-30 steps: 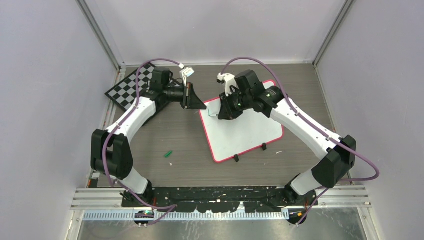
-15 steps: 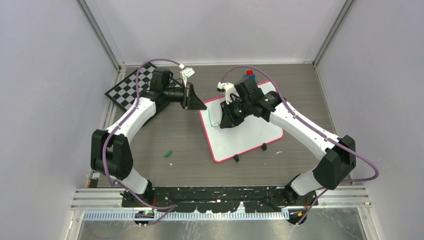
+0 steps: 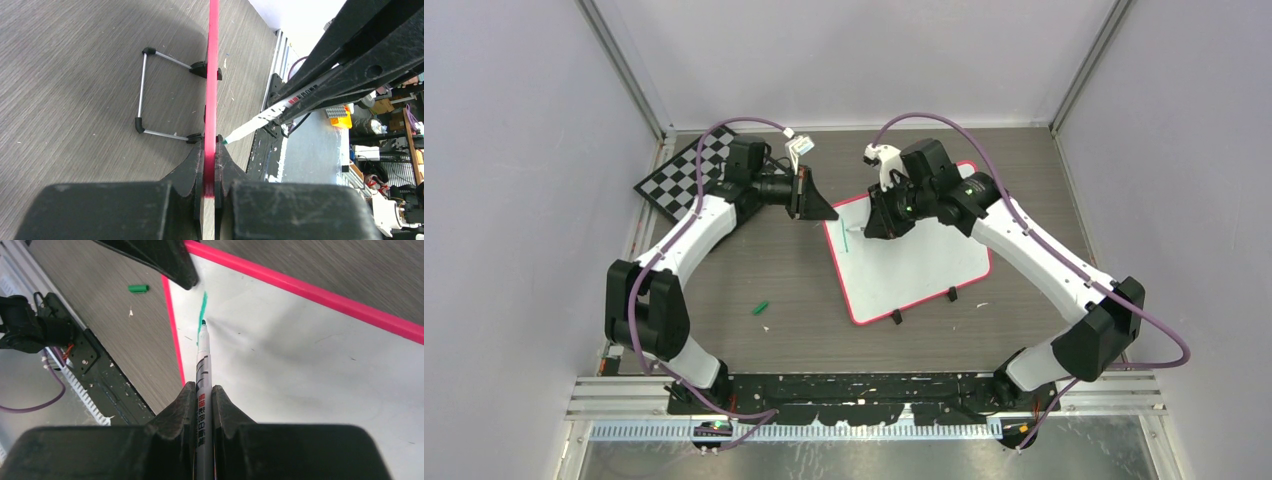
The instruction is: Write a sentence on the whiteboard
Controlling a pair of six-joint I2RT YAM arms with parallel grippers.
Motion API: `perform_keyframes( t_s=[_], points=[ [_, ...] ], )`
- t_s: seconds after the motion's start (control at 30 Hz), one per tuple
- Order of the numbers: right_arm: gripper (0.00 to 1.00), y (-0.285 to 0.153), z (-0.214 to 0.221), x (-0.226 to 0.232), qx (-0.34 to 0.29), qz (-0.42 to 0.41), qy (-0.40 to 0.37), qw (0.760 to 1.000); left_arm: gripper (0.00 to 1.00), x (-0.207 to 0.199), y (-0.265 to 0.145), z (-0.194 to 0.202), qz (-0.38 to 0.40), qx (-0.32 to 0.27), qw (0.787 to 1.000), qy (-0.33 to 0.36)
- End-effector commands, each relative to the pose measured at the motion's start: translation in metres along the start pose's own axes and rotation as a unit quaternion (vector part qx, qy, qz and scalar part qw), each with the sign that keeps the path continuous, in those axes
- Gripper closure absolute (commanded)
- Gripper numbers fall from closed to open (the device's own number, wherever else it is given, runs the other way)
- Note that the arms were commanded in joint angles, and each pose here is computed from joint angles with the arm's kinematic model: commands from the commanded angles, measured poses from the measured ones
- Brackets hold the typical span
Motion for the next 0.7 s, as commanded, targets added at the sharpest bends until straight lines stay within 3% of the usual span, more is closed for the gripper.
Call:
perform_keyframes(
  t_s=[0.0, 0.67],
  points=[
    [1.00, -0.015, -0.015, -0.003, -0.038, 0.042, -0.009, 0.998, 1.00, -0.015, -0.007, -0.006, 0.008, -0.016, 1.000, 0.022],
    [1.00, 0.002, -0.002, -0.003, -0.011, 0.024, 0.005, 1.000, 1.00, -0.013, -0.007, -0.005, 0.008, -0.015, 1.000, 0.024]
  ],
)
Point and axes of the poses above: each gripper's point midway between its finger pads, its own y axis out along the fingers, its own x axis along the line the jaws close on, z = x × y, the point moved 9 cm from there along -y, back along the fingers, and after that the axes turned 8 degrees about -y, right-handed, at the moved point
